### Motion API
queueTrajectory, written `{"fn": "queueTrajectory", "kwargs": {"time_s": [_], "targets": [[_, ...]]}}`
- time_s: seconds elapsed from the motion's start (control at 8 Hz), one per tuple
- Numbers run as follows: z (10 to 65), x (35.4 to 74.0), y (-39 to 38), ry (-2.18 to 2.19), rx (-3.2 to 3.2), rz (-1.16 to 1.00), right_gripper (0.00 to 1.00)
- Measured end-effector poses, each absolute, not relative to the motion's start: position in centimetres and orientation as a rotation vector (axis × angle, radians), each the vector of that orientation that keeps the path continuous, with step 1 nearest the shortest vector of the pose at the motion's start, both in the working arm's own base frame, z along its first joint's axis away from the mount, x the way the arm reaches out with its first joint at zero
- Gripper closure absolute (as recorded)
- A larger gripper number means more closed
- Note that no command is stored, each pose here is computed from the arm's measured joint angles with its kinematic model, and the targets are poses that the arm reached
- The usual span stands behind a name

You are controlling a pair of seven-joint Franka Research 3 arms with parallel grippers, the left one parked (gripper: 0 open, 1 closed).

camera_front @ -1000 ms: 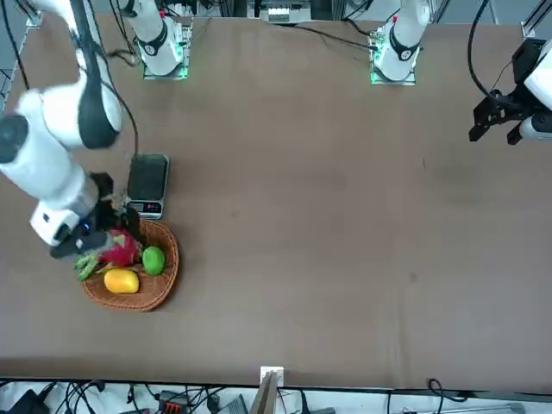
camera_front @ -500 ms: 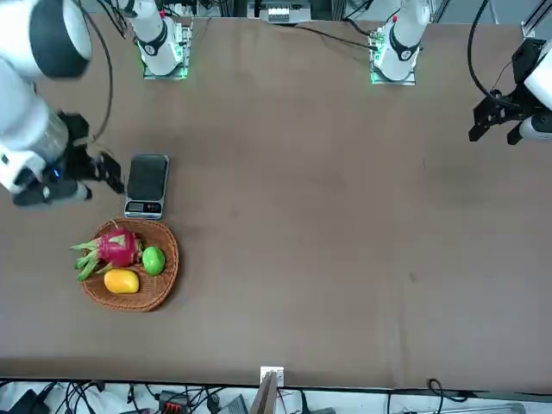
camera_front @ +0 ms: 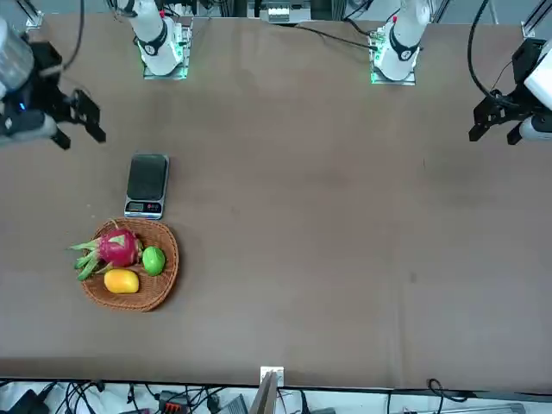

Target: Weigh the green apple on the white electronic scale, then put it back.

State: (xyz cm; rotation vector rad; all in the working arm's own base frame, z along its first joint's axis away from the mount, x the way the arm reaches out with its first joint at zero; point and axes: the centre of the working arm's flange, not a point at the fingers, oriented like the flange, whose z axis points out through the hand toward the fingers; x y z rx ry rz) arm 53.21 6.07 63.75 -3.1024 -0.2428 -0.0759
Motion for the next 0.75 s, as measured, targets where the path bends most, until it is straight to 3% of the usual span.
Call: {"fn": "queueTrajectory", "kwargs": {"time_s": [0.75], "targets": [[64.90,51.98,5.07,-0.227,-3.101,-0.087,0.00]]}}
